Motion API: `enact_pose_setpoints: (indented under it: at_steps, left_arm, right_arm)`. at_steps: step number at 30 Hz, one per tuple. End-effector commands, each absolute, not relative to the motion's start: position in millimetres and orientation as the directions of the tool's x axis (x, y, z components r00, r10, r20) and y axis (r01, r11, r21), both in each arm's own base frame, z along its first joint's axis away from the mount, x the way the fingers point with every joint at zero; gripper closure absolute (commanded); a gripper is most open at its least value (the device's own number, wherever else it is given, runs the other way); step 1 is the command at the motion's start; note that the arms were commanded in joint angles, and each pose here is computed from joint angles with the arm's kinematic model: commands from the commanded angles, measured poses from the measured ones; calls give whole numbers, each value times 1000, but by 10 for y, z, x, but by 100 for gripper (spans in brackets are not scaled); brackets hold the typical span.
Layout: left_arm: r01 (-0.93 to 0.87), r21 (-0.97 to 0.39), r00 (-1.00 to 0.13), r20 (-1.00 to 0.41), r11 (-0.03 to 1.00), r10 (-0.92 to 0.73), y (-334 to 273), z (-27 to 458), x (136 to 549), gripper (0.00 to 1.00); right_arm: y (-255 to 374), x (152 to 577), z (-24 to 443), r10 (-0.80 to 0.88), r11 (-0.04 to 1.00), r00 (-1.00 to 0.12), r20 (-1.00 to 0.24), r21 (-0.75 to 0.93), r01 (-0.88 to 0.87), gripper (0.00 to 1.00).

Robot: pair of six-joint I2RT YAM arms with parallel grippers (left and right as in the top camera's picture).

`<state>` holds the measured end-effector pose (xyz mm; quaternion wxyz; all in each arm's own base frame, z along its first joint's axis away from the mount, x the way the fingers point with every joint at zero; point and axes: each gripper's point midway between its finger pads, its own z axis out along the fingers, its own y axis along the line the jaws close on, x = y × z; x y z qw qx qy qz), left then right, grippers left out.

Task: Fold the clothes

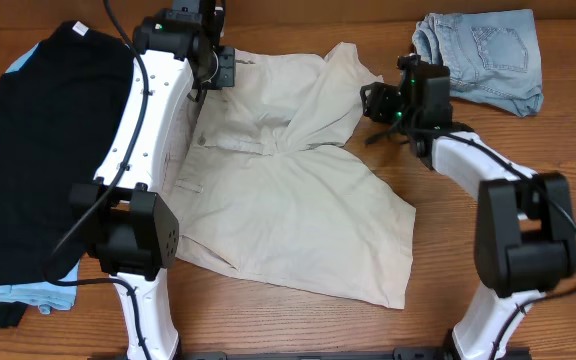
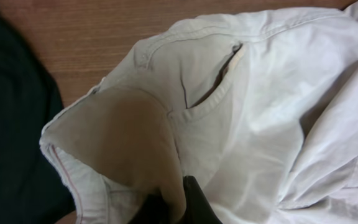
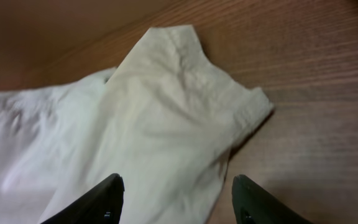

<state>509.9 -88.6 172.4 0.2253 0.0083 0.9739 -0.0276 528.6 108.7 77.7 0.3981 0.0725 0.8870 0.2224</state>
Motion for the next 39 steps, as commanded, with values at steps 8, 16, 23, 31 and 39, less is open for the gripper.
enact_pose_setpoints:
  at_steps: [8,16,23,31,39]
  left_arm:
    - [10,13,-880,-474,1000,15,-755,1922,5091,96]
    - [10,12,-879,-477,1000,14,-757,1926,5099,96]
    - [10,12,-880,-475,1000,15,-756,1924,5092,96]
    - [-16,55,-875,-483,998,12,-658,1944,5108,96]
    - [-106,93,-874,-483,990,-48,-337,2196,5009,96]
  right_arm:
    - [1022,5726,583,389,894,-655,-647,436,101,42]
    - [1033,5693,453,393,893,-675,-625,433,119,60]
    - [1175,5661,251,376,893,-703,-604,438,102,72]
    - [1155,5745,400,382,891,-699,-605,441,106,96]
    - [1101,5502,1356,299,903,-754,-585,429,25,96]
